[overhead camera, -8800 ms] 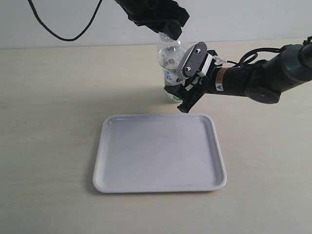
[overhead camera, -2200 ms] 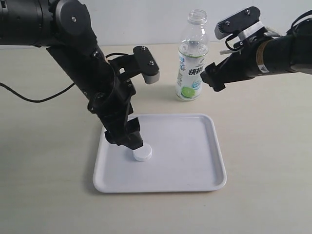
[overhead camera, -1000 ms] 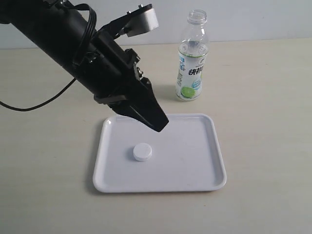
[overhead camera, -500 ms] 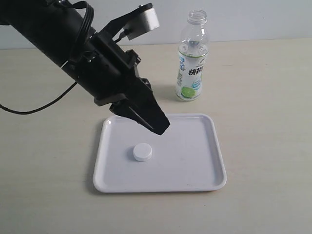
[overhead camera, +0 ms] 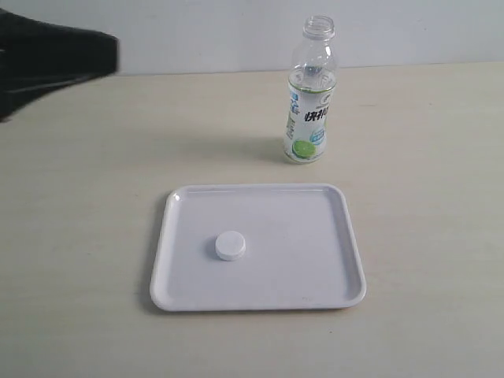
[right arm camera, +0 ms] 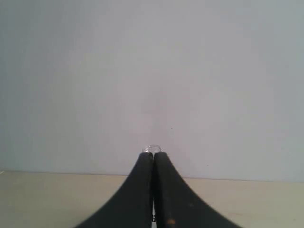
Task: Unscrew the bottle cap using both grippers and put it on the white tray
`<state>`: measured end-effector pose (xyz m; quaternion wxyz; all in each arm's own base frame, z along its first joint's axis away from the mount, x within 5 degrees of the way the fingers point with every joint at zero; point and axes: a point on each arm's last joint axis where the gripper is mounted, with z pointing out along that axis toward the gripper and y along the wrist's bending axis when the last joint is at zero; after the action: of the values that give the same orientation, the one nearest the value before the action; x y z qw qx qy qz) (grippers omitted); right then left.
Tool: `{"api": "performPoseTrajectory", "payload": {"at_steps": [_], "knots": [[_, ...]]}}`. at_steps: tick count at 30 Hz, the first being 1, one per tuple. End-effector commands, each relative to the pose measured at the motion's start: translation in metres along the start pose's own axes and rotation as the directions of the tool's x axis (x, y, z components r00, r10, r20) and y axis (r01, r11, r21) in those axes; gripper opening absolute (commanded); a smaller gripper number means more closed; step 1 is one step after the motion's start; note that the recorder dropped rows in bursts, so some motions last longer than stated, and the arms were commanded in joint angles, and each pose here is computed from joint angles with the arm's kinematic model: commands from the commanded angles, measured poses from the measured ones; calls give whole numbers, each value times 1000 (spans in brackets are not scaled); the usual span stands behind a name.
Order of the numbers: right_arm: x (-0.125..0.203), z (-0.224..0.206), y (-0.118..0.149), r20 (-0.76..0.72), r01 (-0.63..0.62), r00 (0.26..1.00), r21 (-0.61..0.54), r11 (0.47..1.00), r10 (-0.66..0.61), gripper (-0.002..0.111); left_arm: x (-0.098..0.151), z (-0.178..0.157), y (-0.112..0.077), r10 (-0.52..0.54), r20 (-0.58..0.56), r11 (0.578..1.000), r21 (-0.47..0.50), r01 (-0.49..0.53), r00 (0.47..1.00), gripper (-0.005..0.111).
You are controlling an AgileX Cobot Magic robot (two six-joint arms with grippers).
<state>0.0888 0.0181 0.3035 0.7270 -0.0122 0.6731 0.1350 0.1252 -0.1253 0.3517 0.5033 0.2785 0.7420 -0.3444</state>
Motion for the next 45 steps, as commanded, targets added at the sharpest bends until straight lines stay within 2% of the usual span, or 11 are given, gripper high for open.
{"api": "performPoseTrajectory", "payload": {"at_steps": [1,9,15,17,20,23,24,27,33,40,45], "knots": [[1,-1,0,1,-11,1000,2,1000,11,0,7,-53,-18,74,146,997,21,-78,987,0],[1,-1,0,1,-11,1000,2,1000,11,0,10,-125,-43,157,394,982,33,-184,906,0],[1,-1,0,1,-13,1000,2,1000,13,0,18,-156,-52,269,489,955,-23,-296,830,0],[1,-1,0,1,-13,1000,2,1000,13,0,28,-149,-45,308,457,947,-64,-314,834,0],[1,-1,0,1,-13,1000,2,1000,13,0,67,-113,-14,381,335,918,-250,-309,862,0],[1,-1,0,1,-13,1000,2,1000,13,0,88,-103,11,280,368,900,-423,-109,886,0],[1,-1,0,1,-13,1000,2,1000,13,0,97,-104,18,245,404,876,-482,-22,881,0],[1,-1,0,1,-13,1000,2,1000,13,0,119,-109,23,278,428,822,-569,18,860,0],[1,-1,0,1,-13,1000,2,1000,13,0,138,-101,35,279,379,788,-615,15,882,0],[1,-1,0,1,-13,1000,2,1000,13,0,141,-101,37,258,394,789,-613,42,882,0],[1,-1,0,1,-13,1000,2,1000,13,0,158,-95,46,291,291,747,-664,-26,911,0]]}}
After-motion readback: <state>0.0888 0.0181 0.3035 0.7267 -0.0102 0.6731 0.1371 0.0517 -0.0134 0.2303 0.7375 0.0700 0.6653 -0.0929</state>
